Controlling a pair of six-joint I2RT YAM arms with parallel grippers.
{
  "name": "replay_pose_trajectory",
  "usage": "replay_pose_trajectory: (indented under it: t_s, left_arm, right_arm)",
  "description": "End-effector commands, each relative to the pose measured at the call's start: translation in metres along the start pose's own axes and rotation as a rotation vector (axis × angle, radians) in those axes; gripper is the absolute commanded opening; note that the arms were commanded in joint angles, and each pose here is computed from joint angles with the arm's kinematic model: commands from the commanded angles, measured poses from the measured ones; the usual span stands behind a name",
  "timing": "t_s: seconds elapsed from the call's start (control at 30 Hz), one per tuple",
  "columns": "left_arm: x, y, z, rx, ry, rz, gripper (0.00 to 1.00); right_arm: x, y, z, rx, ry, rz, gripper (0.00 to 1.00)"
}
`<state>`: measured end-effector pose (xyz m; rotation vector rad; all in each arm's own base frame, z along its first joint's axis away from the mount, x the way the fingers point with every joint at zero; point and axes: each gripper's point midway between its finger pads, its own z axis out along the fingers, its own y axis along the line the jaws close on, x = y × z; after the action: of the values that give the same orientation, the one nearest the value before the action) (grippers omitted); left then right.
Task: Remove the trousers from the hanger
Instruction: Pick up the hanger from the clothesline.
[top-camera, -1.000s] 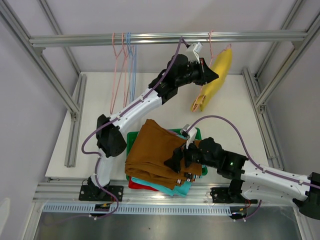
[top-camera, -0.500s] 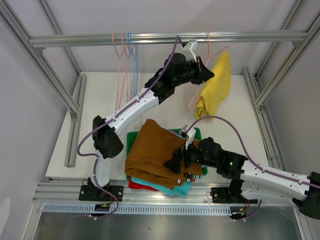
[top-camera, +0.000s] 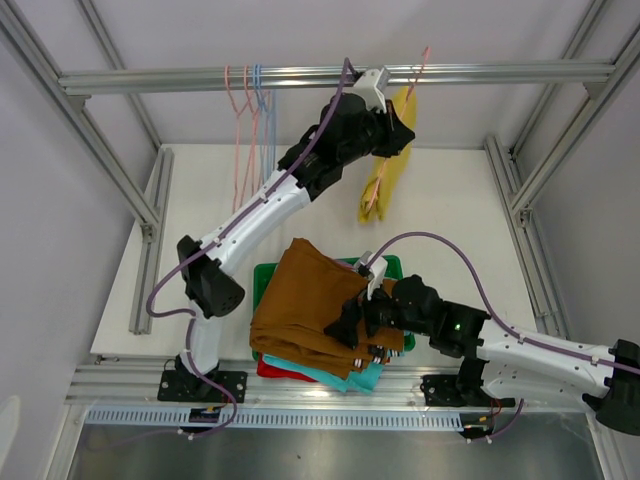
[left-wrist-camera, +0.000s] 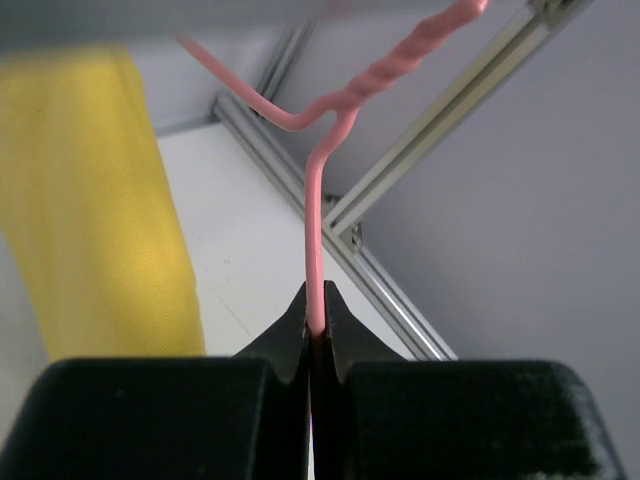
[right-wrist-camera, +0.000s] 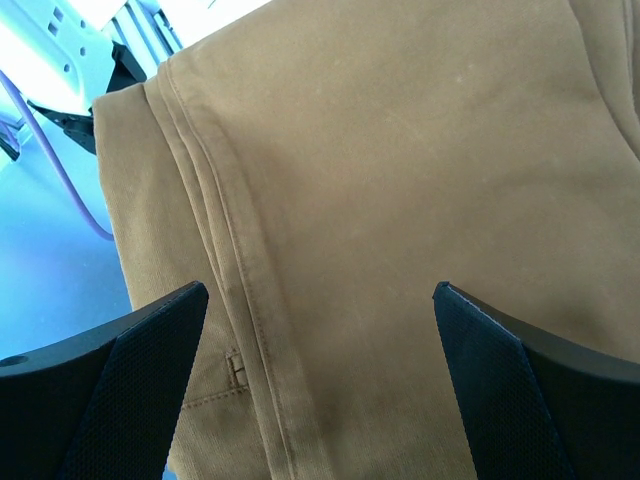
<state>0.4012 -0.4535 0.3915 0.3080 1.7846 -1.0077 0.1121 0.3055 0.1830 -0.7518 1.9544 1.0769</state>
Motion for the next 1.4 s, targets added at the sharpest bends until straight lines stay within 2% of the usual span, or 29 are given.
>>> replay_pose_trajectory:
  t_s: [0.0,0.33,0.5,0.6,0.63,0.7,0.73,0.77,0.83,0.9,1.03,1.17,1.2,1.23,1.37]
  left_arm:
    - [-0.185,-0.098,-0.106,0.253,-0.549,0.132,0.0]
    - [-0.196,-0.106,-0.128,0.296,-0.608,0.098,0.0]
    - [-0.206,-0.114,-0.155,0.31,-0.634,0.113,0.0]
    - [-0.2,-0.106,-0.159,0.273,-0.62,0.127,0.0]
    - [-0.207,-0.109,-0.174,0.267,-0.64,0.129,0.0]
    - [-0.194,-0.098,-0.171,0.229,-0.61,0.142,0.01]
    - [-0.2,-0.1,-0.188,0.223,-0.632,0.144,0.01]
    - [-0.186,-0.086,-0.178,0.177,-0.599,0.149,0.0]
    - [-0.192,-0.08,-0.197,0.134,-0.633,0.143,0.01]
    - [-0.174,-0.064,-0.191,0.073,-0.598,0.161,0.0]
    - [-0.155,-0.034,-0.197,-0.051,-0.576,0.195,0.01]
    - [-0.143,-0.008,-0.213,-0.17,-0.568,0.194,0.0]
    - [-0.148,-0.004,-0.226,-0.208,-0.597,0.18,0.0]
    - [-0.132,0.011,-0.223,-0.263,-0.554,0.179,0.0]
    - [-0.111,0.037,-0.235,-0.399,-0.538,0.187,0.01]
  right_arm:
    - [-0.006,0.007,0.002,-0.026,-0.031,0.004,0.99]
    - [-0.004,0.008,0.003,-0.026,-0.031,0.01,1.0]
    - [-0.002,0.012,0.002,-0.036,-0.026,0.01,0.99]
    - [-0.008,0.018,0.0,-0.055,-0.037,0.002,0.99]
    - [-0.009,0.022,-0.001,-0.072,-0.036,-0.006,0.99]
    - [-0.014,0.03,-0.005,-0.095,-0.022,-0.031,1.0]
    - [-0.016,0.037,-0.007,-0.127,-0.011,-0.044,0.99]
    - [-0.018,0.043,-0.01,-0.148,-0.003,-0.06,0.99]
    - [-0.027,0.059,-0.019,-0.203,0.012,-0.097,1.0]
    - [-0.03,0.066,-0.026,-0.228,0.033,-0.13,0.99]
    - [-0.061,0.084,-0.05,-0.273,-0.04,-0.177,0.99]
    - [-0.087,0.071,-0.065,-0.16,-0.134,-0.191,0.99]
    - [-0.096,0.057,-0.066,-0.072,-0.174,-0.188,0.99]
    - [-0.102,0.047,-0.068,-0.016,-0.205,-0.186,1.0]
    - [-0.119,0.018,-0.069,0.155,-0.276,-0.221,1.0]
